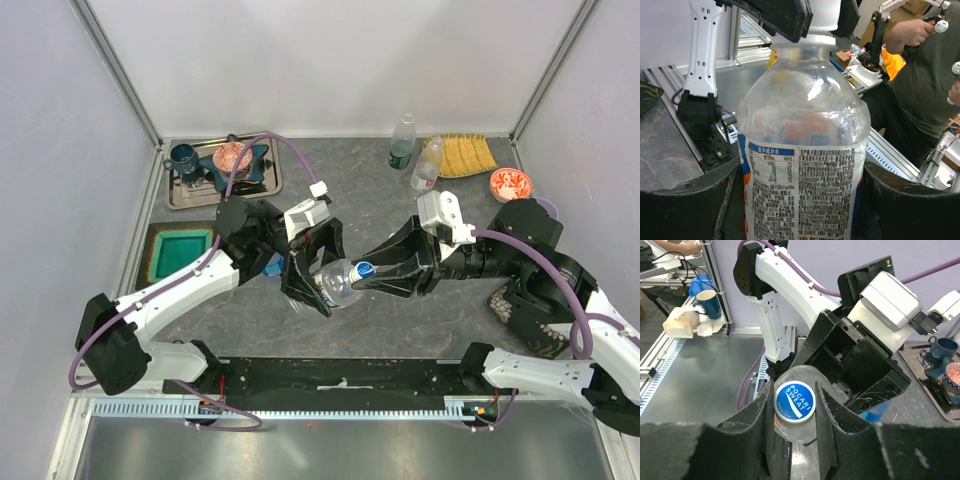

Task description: Unscrew the bottle caps

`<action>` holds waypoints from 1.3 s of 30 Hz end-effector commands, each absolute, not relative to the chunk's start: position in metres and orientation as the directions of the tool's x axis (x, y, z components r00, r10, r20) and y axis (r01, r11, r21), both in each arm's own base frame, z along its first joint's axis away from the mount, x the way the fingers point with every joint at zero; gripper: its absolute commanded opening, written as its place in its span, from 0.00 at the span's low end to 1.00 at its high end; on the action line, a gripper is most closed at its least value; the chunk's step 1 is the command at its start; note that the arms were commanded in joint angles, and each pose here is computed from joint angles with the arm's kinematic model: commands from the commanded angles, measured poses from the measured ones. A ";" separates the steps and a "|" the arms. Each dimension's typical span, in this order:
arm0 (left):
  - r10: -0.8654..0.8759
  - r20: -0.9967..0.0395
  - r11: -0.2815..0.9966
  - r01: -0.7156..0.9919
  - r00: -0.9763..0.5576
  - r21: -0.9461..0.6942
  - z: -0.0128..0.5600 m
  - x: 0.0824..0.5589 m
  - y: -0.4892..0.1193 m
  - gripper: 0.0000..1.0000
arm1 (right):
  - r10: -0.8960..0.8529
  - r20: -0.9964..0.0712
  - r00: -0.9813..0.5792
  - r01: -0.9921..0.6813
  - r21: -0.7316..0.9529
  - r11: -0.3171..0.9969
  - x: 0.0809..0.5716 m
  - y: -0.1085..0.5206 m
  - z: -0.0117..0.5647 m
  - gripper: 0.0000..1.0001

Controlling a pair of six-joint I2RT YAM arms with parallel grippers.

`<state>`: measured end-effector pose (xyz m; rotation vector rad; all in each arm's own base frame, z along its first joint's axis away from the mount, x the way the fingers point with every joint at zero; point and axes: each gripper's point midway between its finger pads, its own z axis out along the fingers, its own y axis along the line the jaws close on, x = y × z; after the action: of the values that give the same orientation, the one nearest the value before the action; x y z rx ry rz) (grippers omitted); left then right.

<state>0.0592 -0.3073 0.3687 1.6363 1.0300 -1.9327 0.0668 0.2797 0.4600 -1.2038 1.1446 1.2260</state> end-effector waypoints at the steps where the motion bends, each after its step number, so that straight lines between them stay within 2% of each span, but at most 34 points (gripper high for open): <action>1: 0.112 -0.944 -0.571 0.758 -0.310 -0.317 0.381 0.076 -0.315 0.47 | 0.028 -1.000 0.002 -0.987 -0.006 -0.160 0.034 0.269 0.462 0.00; 9: 0.153 -0.935 -0.576 0.740 -0.321 -0.348 0.371 0.079 -0.316 0.47 | 0.095 -0.995 0.024 -0.957 -0.051 -0.285 0.007 0.258 0.496 0.00; 12: 0.157 -0.930 -0.561 0.745 -0.333 -0.361 0.366 0.084 -0.317 0.47 | 0.135 -0.990 0.028 -0.973 -0.058 -0.224 0.013 0.255 0.508 0.00; 15: 0.152 -0.926 -0.536 0.758 -0.345 -0.371 0.359 0.091 -0.318 0.47 | 0.245 -0.969 -0.003 -0.997 0.022 0.072 0.059 0.250 0.532 0.00; 16: 0.144 -0.925 -0.523 0.767 -0.351 -0.373 0.359 0.092 -0.318 0.47 | 0.285 -0.959 0.005 -0.956 0.079 0.282 0.097 0.242 0.536 0.00; 18: 0.138 -0.924 -0.495 0.784 -0.356 -0.376 0.355 0.096 -0.319 0.47 | 0.286 -0.958 -0.002 -0.855 0.150 0.496 0.138 0.228 0.526 0.00; 19: 0.122 -0.924 -0.468 0.800 -0.363 -0.376 0.355 0.100 -0.320 0.47 | 0.255 -0.966 -0.032 -0.779 0.184 0.599 0.158 0.220 0.508 0.00; 20: 0.090 -0.937 -0.450 0.825 -0.338 -0.341 0.362 0.097 -0.316 0.47 | 0.262 -0.964 -0.037 -0.573 0.236 0.785 0.196 0.191 0.492 0.00; 23: 0.024 -0.955 -0.295 0.910 -0.296 -0.290 0.365 0.105 -0.309 0.47 | 0.165 -0.978 -0.124 -0.293 0.196 0.936 0.233 0.171 0.428 0.00; 24: -0.008 -0.970 -0.237 0.942 -0.245 -0.236 0.366 0.109 -0.306 0.47 | 0.138 -0.979 -0.151 -0.267 0.174 0.948 0.239 0.174 0.410 0.00; 25: -0.019 -0.963 -0.127 0.956 -0.269 -0.265 0.357 0.121 -0.305 0.47 | 0.125 -0.972 -0.200 -0.231 0.171 0.958 0.245 0.176 0.379 0.00; 27: -0.088 -0.978 -0.021 0.982 -0.188 -0.187 0.371 0.121 -0.288 0.47 | 0.098 -0.959 -0.266 -0.208 0.156 0.966 0.256 0.182 0.344 0.00; 28: -0.101 -0.977 0.072 0.978 -0.189 -0.197 0.364 0.131 -0.283 0.47 | 0.114 -0.946 -0.302 -0.185 0.175 0.967 0.260 0.184 0.327 0.00; 31: -0.168 -0.979 0.199 0.969 -0.115 -0.148 0.371 0.131 -0.259 0.48 | 0.092 -0.892 -0.443 -0.153 0.176 0.972 0.274 0.190 0.248 0.00; 35: -0.199 -0.977 0.271 0.954 -0.072 -0.126 0.374 0.128 -0.241 0.49 | 0.120 -0.814 -0.569 -0.081 0.201 0.976 0.290 0.181 0.169 0.00; 39: -0.198 -0.978 0.304 0.945 -0.064 -0.123 0.368 0.126 -0.233 0.50 | 0.184 -0.765 -0.617 -0.005 0.238 0.971 0.298 0.166 0.128 0.00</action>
<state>0.1033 -0.2397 0.3905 0.8519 1.1895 -1.2461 0.2812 0.1545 0.1279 -0.0151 2.2748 0.1161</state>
